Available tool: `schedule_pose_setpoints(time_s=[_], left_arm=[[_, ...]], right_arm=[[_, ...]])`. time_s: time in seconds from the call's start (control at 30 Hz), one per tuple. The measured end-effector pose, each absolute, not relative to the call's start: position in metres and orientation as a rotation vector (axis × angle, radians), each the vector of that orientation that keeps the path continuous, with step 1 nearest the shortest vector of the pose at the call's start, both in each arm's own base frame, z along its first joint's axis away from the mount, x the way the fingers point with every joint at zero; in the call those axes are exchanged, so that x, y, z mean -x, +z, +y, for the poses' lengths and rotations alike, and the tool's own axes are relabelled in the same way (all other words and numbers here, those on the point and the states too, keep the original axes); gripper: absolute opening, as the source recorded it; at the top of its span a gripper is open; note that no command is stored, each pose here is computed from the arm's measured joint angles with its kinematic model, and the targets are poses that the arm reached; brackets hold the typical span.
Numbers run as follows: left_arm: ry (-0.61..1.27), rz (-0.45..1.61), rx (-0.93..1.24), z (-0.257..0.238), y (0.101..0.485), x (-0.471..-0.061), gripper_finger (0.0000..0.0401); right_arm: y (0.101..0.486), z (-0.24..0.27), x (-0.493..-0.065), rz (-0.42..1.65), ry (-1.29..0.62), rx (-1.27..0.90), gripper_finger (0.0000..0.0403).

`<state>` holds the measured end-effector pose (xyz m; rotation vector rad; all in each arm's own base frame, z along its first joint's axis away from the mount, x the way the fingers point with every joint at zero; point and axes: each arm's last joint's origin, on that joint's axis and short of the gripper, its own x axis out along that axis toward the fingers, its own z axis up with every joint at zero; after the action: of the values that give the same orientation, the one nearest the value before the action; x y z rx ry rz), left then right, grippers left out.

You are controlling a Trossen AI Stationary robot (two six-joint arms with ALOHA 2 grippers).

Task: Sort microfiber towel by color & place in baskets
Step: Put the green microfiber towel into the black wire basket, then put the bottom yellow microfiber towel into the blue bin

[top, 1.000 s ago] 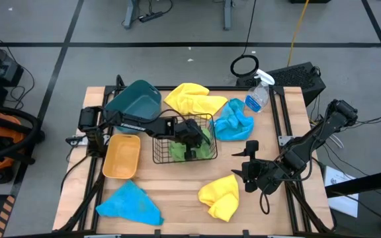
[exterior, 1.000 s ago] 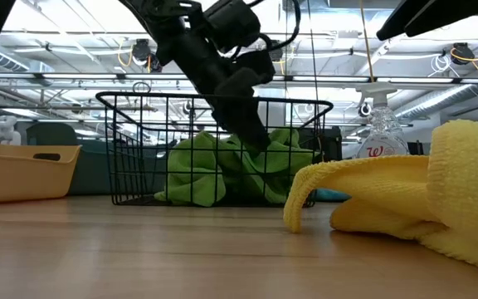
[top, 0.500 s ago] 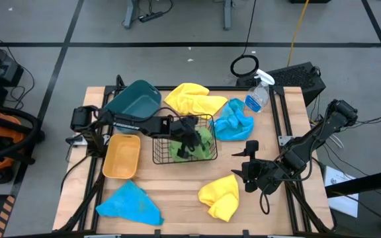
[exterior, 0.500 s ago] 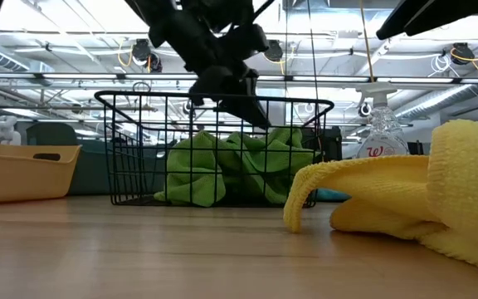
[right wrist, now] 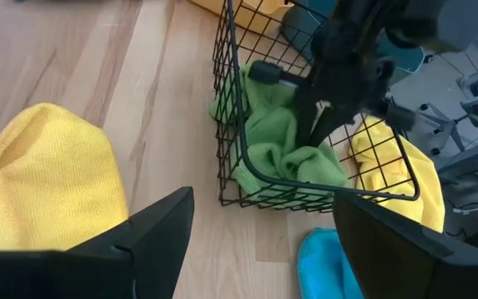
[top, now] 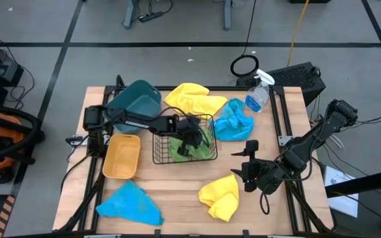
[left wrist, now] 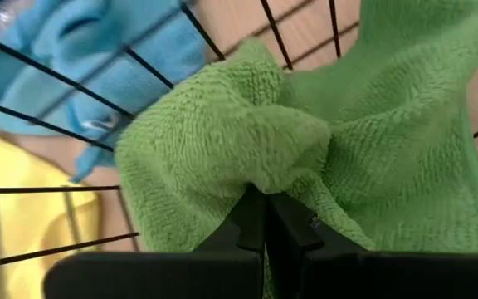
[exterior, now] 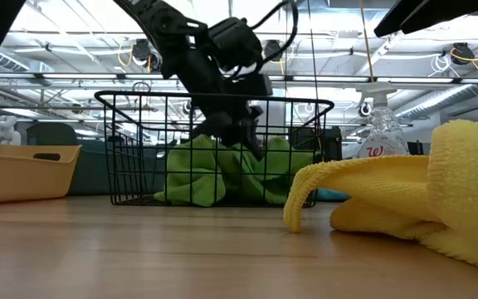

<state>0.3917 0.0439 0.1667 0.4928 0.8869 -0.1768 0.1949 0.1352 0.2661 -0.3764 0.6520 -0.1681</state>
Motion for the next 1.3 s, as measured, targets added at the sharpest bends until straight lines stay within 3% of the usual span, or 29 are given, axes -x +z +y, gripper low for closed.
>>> schedule_pose_setpoints(time_s=[0.37, 0.7, 0.93, 1.13, 1.3], left_arm=[[-0.166, 0.911, -0.503, 0.038, 0.161, -0.393, 0.0004], [-0.067, 0.838, -0.591, 0.006, 0.207, -0.382, 0.0004], [0.007, 0.738, -0.539, -0.029, 0.243, -0.366, 0.0004], [0.003, 0.636, -0.358, -0.068, 0.271, -0.348, 0.0004], [-0.071, 0.633, -0.292, -0.107, 0.268, -0.339, 0.0004]], right_arm=[[0.266, 0.135, -0.195, 0.653, -0.167, 0.38, 0.0281], [0.266, 0.135, -0.195, 0.654, -0.166, 0.38, 0.0281], [0.262, 0.135, -0.194, 0.66, -0.164, 0.361, 0.0281], [0.233, 0.139, -0.186, 0.735, -0.056, 0.269, 0.0281], [0.212, 0.151, -0.181, 0.743, 0.153, 0.107, 0.0281]])
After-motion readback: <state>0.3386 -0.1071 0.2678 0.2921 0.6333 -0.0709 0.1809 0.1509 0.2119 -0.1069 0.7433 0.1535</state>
